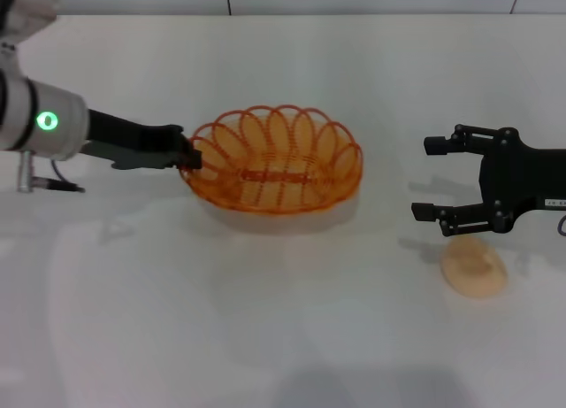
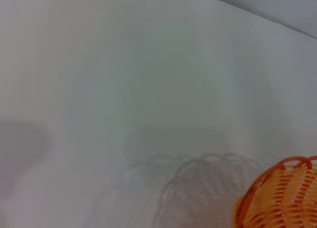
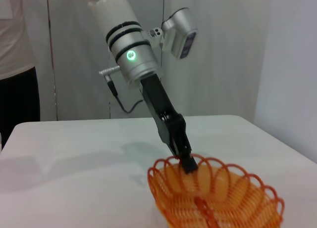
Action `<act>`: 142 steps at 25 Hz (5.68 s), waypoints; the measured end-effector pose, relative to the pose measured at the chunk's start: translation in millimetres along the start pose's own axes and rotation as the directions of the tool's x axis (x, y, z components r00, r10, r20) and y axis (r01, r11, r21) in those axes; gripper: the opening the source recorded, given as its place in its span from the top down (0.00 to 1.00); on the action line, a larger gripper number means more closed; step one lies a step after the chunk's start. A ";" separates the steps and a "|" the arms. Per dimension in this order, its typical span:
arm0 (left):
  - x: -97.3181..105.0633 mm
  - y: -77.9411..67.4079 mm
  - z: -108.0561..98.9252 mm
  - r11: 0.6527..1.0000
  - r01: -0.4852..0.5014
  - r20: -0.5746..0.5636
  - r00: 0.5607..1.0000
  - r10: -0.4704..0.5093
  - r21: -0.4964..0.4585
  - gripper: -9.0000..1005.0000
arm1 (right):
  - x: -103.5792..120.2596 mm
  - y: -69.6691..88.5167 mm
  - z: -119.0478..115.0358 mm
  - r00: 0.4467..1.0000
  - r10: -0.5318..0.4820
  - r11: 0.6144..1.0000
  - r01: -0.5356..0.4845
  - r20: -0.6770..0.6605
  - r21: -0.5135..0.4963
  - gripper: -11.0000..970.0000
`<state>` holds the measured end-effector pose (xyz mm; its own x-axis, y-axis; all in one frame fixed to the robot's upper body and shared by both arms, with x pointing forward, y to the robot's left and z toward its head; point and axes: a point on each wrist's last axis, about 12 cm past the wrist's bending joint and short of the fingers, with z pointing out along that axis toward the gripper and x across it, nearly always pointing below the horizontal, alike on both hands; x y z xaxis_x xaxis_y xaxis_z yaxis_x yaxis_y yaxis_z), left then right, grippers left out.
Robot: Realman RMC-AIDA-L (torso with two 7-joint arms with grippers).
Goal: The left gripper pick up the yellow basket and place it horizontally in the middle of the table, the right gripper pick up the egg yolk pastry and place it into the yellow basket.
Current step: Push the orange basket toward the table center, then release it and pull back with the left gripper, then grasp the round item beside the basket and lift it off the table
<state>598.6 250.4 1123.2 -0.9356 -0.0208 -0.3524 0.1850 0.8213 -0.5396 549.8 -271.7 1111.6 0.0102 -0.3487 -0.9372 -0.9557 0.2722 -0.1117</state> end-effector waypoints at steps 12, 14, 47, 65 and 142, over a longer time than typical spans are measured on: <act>8.5 -18.5 28.4 1.000 -0.014 -0.002 1.000 0.014 -0.011 0.92 | -1.6 1.9 1.3 1.000 -0.020 1.000 0.020 0.003 -0.021 0.10; 10.1 -18.0 29.0 1.000 -0.004 0.002 1.000 0.004 -0.005 0.92 | -2.1 1.8 1.4 1.000 -0.025 0.999 0.025 0.000 -0.025 0.10; 22.8 -21.0 -18.9 0.856 -0.516 0.142 0.848 0.511 -0.001 0.15 | -3.6 -0.8 -6.2 1.000 -0.016 1.000 0.016 0.015 0.007 0.10; 76.1 40.9 -55.9 0.589 -0.803 0.604 0.427 0.673 -0.087 0.15 | 3.3 1.9 -16.6 0.999 0.044 0.998 -0.044 0.012 0.038 0.10; 68.2 42.1 -64.5 0.412 -0.876 0.377 0.480 0.792 0.249 0.15 | -1.7 0.1 -6.6 0.802 0.299 0.944 -0.328 -0.517 0.039 0.17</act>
<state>523.2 320.3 1125.8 -0.1892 0.4252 -0.8851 0.9711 0.2148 -0.1044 547.7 -277.0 1115.3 -0.4299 -0.6619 -0.6141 -0.8943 0.4057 0.1888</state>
